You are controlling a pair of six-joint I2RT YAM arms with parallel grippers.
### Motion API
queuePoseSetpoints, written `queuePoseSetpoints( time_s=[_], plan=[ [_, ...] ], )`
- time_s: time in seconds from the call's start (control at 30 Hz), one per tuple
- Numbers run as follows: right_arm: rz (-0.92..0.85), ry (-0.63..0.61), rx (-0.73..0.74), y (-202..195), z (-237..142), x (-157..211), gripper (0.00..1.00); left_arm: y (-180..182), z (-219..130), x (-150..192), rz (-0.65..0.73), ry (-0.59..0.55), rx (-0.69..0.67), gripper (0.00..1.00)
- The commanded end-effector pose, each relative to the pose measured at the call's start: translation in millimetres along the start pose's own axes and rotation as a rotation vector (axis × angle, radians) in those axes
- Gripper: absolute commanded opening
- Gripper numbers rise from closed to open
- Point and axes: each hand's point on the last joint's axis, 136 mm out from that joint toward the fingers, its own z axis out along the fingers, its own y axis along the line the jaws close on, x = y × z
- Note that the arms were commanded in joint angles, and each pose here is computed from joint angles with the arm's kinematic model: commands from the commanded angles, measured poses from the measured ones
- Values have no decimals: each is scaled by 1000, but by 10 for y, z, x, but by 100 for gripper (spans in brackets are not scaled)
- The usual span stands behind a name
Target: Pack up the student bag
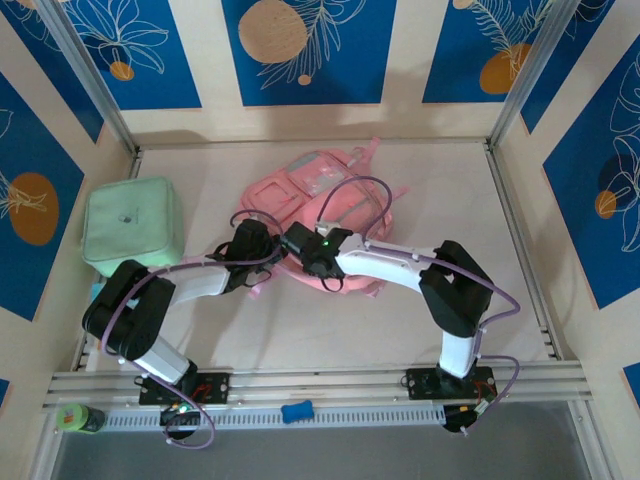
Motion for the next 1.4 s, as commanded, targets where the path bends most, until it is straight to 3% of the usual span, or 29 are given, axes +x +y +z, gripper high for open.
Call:
queuePoseSetpoints(
  time_s=[0.0,0.17,0.37,0.57,0.9,1.07,1.27,1.37],
  plan=[
    [2,-30,52,-283,-97,-70,40,49,38,26,-3,-6,-21,43],
    [-62,-27,-77,4,-37,-106,35,44,31,3,-1,-13,-23,43],
    [-37,-32,-93,135,-86,-134,34,52,-17,-20,7,-22,-33,43],
    [47,-32,-106,204,-52,-202,45,-27,-5,15,-20,-6,12,43],
    [13,-79,-139,406,-116,-242,59,-61,-18,2,-14,-20,20,43],
    [54,-54,-72,299,-29,-260,62,-20,-61,-38,-10,-38,1,43],
    [96,-101,33,149,77,-263,52,12,-29,-25,-27,-40,-4,44],
    [98,-95,76,111,132,-225,52,37,-24,-24,-33,-43,-7,44]
  ],
)
